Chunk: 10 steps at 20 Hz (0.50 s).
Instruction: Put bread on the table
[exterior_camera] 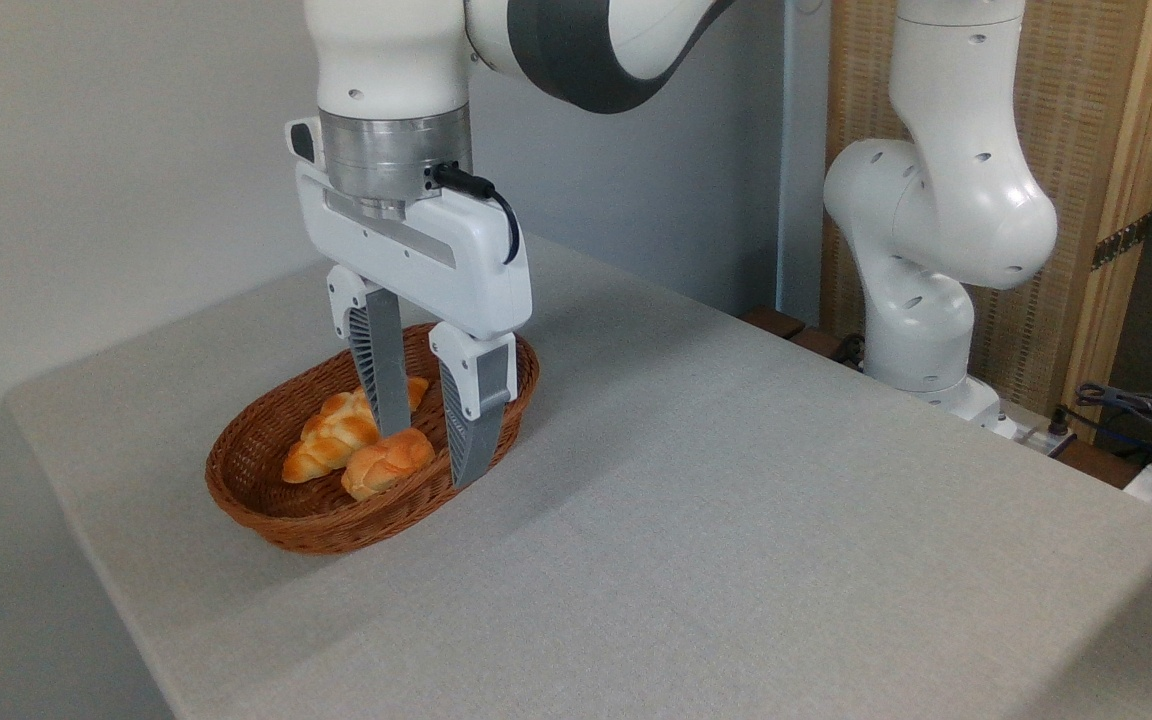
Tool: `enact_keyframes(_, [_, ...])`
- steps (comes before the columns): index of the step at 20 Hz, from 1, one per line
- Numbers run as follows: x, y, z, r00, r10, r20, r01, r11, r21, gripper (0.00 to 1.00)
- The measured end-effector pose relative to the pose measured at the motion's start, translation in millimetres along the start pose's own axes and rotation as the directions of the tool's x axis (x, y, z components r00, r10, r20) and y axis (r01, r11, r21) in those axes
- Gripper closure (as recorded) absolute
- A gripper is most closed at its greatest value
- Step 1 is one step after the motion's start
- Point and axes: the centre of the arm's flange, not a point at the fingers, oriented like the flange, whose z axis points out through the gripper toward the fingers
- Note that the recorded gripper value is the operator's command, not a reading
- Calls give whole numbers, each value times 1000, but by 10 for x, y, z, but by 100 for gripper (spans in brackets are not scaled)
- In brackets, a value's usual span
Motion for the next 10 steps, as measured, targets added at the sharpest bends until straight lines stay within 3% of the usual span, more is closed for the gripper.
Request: enact_keyframes(10, [1, -24, -48, 1000, -3, -9, 3, 1000, 7, 0])
